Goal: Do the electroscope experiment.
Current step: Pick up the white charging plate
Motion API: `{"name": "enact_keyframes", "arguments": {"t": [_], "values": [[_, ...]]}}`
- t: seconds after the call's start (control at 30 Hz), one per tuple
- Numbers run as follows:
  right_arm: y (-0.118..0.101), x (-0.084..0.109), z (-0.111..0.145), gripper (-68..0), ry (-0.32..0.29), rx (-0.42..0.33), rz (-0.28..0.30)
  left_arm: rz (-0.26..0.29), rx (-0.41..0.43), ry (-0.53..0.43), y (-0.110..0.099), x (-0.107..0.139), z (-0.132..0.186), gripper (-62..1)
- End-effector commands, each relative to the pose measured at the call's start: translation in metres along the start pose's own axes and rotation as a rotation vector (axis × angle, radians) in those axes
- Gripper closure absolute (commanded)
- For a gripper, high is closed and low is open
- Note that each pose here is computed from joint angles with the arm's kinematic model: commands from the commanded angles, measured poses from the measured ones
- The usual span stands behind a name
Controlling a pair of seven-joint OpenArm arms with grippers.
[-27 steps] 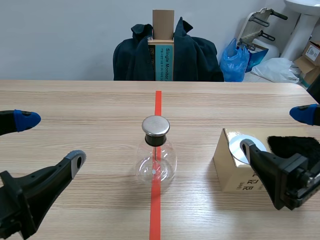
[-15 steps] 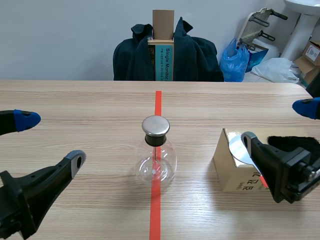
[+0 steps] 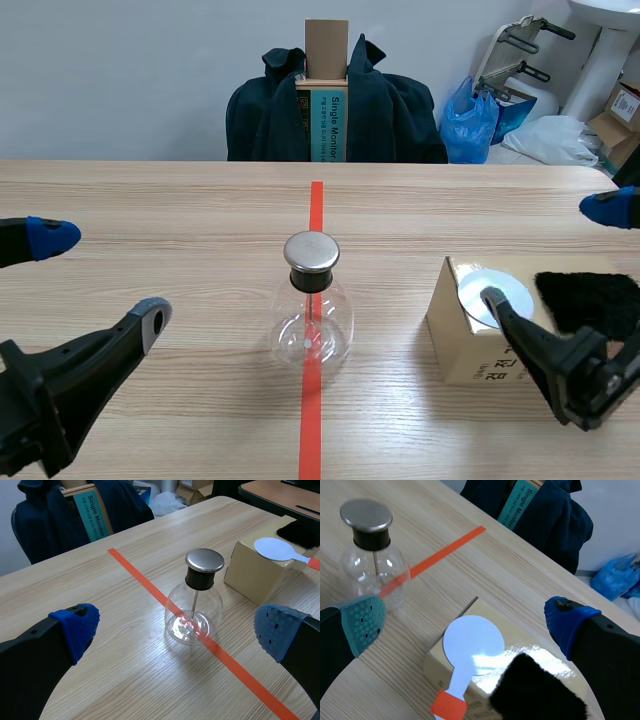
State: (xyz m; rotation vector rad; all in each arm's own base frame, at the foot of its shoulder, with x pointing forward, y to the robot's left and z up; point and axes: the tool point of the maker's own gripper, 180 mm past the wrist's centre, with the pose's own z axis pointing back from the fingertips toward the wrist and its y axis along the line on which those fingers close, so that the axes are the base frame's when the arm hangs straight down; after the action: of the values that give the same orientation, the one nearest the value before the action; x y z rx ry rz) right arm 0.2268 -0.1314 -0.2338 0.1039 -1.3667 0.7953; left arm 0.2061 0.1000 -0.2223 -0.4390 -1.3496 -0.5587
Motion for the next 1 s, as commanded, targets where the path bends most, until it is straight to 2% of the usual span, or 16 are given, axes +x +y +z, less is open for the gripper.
{"name": "enact_keyframes", "arguments": {"t": [0.0, 0.1, 0.23, 0.37, 0.53, 0.63, 0.8, 0.97], "values": [[0.002, 0.015, 0.000, -67.9, -0.028, 0.022, 0.093, 0.006, -0.012, -0.034, -0.005, 0.009, -0.001, -62.3], [0.016, 0.010, 0.005, -67.9, 0.001, 0.073, 0.262, 0.007, -0.018, -0.034, -0.006, 0.009, -0.001, -62.3], [0.030, 0.005, 0.017, -67.9, -0.006, 0.088, 0.492, 0.007, -0.018, -0.033, -0.006, 0.009, -0.001, -62.3], [0.035, 0.002, 0.031, -67.9, -0.020, 0.048, 0.714, 0.007, -0.018, -0.033, -0.006, 0.009, -0.001, -62.3], [0.028, 0.001, 0.044, -67.9, -0.033, -0.058, 0.904, 0.007, -0.018, -0.033, -0.006, 0.009, -0.001, -62.3], [0.022, -0.009, 0.050, -67.9, -0.003, -0.102, 0.979, 0.007, -0.018, -0.033, -0.006, 0.009, -0.001, -62.3], [0.019, -0.028, 0.059, -67.9, 0.047, -0.173, 1.043, 0.007, -0.019, -0.033, -0.006, 0.009, -0.001, -62.3], [0.027, -0.052, 0.065, -67.9, 0.119, -0.188, 1.051, 0.007, -0.019, -0.033, -0.006, 0.009, -0.001, -62.3]]}}
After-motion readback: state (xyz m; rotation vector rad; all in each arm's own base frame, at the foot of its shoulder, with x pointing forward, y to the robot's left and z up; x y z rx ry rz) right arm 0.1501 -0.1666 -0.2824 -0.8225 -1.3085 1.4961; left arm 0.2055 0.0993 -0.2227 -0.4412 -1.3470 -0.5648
